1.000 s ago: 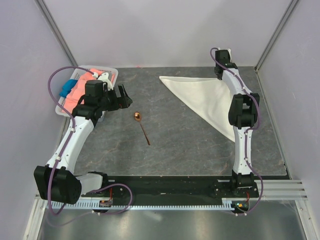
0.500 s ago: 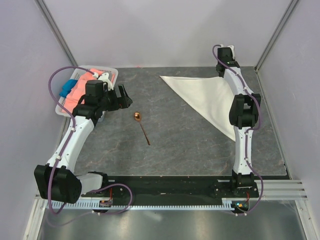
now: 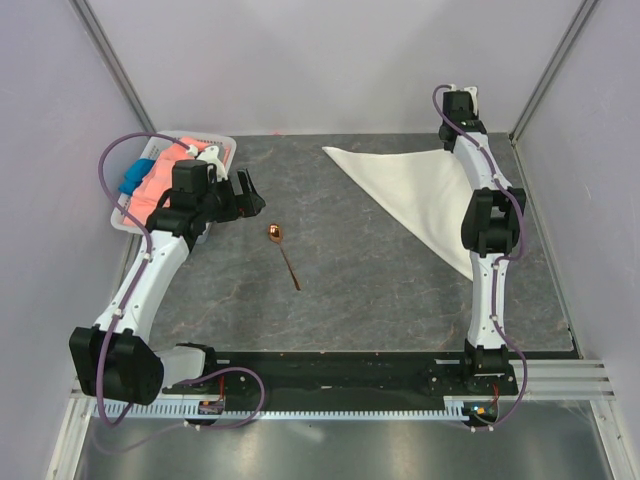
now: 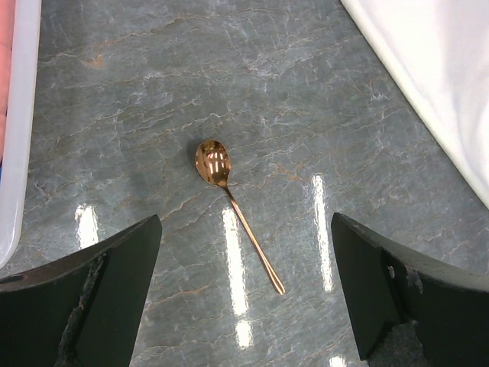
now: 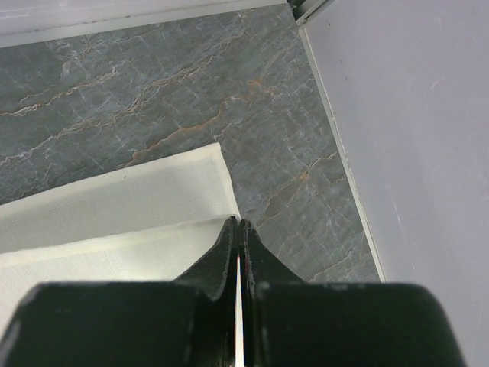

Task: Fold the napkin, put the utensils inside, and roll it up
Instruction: Fold the napkin

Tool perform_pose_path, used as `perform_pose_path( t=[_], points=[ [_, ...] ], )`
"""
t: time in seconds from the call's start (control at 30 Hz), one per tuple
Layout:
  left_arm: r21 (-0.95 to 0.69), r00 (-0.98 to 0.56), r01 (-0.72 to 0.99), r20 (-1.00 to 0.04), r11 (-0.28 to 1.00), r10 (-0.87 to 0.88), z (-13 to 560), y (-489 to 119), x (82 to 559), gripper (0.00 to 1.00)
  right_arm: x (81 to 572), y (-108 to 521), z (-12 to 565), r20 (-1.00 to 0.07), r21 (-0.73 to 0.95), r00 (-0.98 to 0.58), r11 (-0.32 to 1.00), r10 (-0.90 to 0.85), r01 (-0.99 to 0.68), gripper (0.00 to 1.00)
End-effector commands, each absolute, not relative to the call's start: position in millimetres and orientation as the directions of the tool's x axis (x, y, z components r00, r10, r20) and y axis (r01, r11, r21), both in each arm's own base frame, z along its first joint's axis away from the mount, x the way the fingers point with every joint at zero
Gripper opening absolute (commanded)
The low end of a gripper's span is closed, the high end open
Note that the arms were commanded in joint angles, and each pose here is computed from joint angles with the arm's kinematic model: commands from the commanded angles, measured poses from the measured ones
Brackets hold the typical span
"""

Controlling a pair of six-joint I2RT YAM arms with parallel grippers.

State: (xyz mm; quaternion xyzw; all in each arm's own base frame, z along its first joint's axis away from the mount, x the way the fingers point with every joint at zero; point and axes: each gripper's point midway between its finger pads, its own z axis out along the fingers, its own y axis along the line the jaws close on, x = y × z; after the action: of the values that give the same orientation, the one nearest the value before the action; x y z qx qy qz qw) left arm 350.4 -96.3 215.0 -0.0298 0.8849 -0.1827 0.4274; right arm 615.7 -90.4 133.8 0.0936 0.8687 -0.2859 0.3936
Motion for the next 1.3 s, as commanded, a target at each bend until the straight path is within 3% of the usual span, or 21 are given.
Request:
perform_pose_path(
  t=[0.0, 1.27],
  points=[
    [-0.336, -0.614, 0.114, -0.764, 0.935, -0.200, 217.9, -93.8, 356.4, 1.00, 627.0, -95.1, 147.7, -0.772, -0.415, -0.632, 0.811, -0.072, 0.414, 0.00],
    [-0.330, -0.622, 0.105, -0.758, 0.938, -0.196, 214.1, -92.5, 357.0, 1.00, 630.0, -111.5, 146.6, -0.778, -0.442, -0.623, 0.772, -0.076, 0.457, 0.00]
  ],
)
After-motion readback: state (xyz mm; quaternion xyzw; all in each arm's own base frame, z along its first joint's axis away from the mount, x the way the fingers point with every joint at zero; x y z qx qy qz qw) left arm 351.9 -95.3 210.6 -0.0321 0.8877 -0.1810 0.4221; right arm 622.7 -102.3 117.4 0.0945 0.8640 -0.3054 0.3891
